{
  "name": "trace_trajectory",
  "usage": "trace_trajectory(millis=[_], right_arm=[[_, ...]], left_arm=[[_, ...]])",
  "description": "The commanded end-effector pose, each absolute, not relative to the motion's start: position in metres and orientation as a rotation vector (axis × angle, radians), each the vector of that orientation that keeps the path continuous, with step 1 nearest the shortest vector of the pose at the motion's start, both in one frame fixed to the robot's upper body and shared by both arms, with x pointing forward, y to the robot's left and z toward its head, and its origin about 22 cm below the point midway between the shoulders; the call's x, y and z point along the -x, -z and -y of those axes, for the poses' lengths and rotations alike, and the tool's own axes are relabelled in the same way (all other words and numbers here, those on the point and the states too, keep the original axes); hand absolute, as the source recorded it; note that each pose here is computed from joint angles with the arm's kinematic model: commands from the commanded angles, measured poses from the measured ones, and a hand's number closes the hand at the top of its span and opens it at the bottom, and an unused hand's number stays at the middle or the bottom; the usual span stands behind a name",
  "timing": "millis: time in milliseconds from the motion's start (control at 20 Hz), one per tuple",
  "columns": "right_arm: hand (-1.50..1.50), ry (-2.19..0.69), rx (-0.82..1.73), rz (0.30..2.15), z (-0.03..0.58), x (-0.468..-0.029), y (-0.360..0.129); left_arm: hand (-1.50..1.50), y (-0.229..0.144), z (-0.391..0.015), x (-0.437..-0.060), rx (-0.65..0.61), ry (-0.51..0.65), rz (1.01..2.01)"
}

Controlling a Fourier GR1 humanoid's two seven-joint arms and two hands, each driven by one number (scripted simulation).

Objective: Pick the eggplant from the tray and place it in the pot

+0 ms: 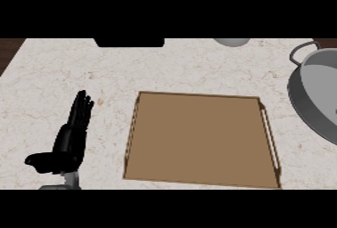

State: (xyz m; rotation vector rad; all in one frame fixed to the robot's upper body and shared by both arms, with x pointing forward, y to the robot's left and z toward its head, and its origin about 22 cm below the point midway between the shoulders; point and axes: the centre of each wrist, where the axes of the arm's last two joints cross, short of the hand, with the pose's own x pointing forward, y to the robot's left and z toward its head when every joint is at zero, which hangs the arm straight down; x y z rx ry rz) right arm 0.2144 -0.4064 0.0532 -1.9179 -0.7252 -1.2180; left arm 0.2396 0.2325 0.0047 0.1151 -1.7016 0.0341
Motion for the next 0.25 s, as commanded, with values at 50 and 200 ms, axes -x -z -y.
trace_trajectory(millis=[50, 200], right_arm=[[-1.5, 1.324, 1.974, 0.728, 0.399, -0.18, -0.06], [-1.5, 1.323, 1.999, 0.704, 0.399, -0.162, -0.048]], left_arm=[[0.0, -0.004, -0.225, -0.244, -0.118, -0.039, 1.704], [0.0, -0.014, -0.23, -0.238, -0.128, -0.065, 1.7]])
